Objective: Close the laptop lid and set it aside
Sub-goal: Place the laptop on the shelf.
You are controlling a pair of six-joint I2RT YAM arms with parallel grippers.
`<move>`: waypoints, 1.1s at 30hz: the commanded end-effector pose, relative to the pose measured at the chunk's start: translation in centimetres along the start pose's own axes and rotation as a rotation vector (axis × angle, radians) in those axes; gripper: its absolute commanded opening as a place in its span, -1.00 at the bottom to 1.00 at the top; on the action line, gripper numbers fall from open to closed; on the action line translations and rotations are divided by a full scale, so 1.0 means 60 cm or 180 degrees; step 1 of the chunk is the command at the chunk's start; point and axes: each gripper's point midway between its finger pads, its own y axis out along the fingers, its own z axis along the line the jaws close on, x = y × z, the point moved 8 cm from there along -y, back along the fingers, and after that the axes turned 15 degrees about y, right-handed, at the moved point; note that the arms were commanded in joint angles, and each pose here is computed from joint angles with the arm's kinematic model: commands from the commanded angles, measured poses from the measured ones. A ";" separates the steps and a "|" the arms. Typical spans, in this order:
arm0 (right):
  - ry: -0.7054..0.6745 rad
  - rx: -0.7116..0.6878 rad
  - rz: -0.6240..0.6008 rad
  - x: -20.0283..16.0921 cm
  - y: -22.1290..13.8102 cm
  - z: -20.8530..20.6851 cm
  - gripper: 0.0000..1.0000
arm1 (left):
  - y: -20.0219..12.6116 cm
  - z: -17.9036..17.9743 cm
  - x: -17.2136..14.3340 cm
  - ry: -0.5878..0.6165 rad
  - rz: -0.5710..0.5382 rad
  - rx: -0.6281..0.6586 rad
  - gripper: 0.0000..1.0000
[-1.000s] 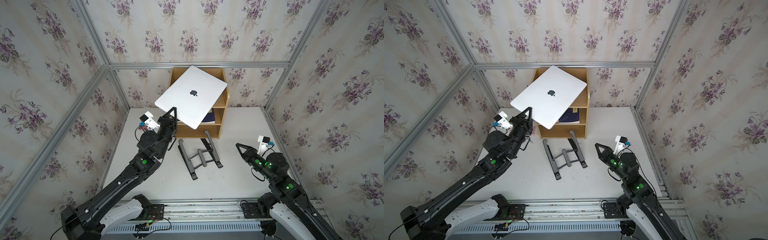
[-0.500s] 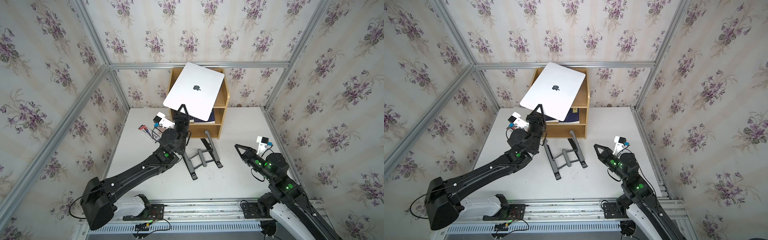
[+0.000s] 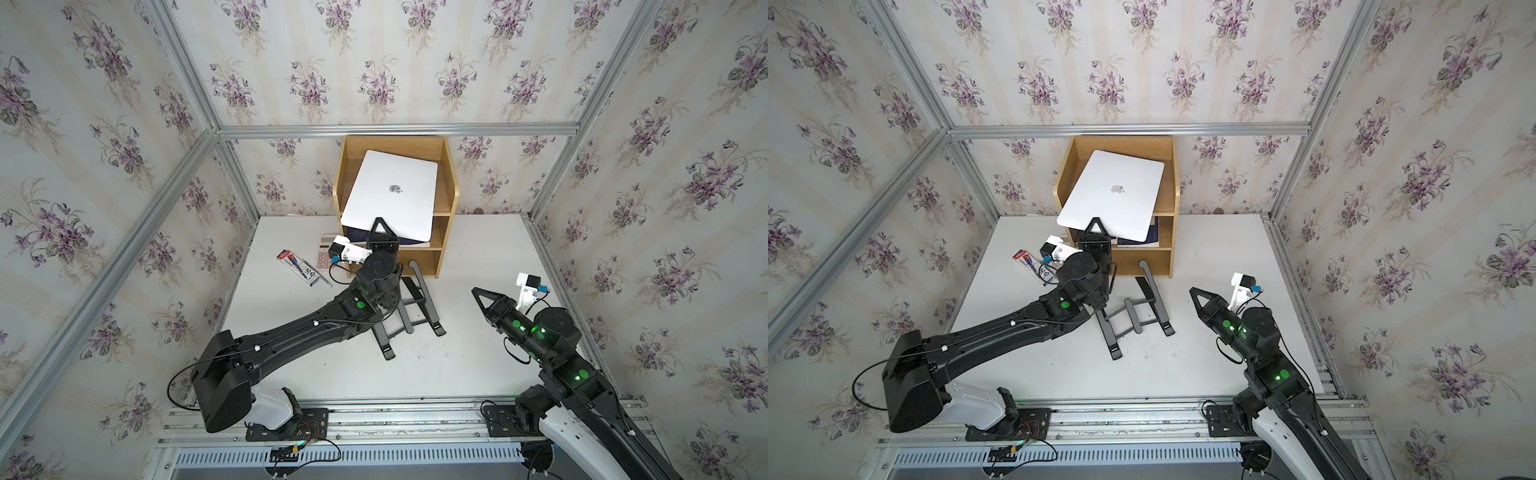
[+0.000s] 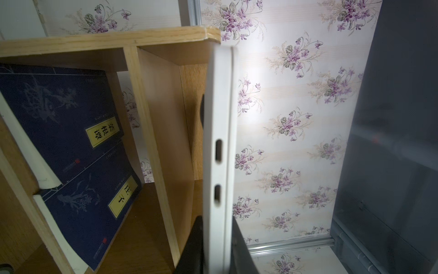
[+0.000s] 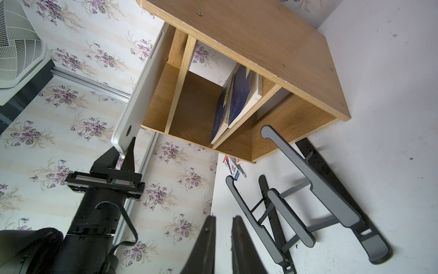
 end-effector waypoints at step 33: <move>0.0019 -0.0143 -0.0031 0.001 0.009 -0.018 -0.41 | 0.080 0.005 -0.071 -0.0134 0.0374 0.0935 -0.03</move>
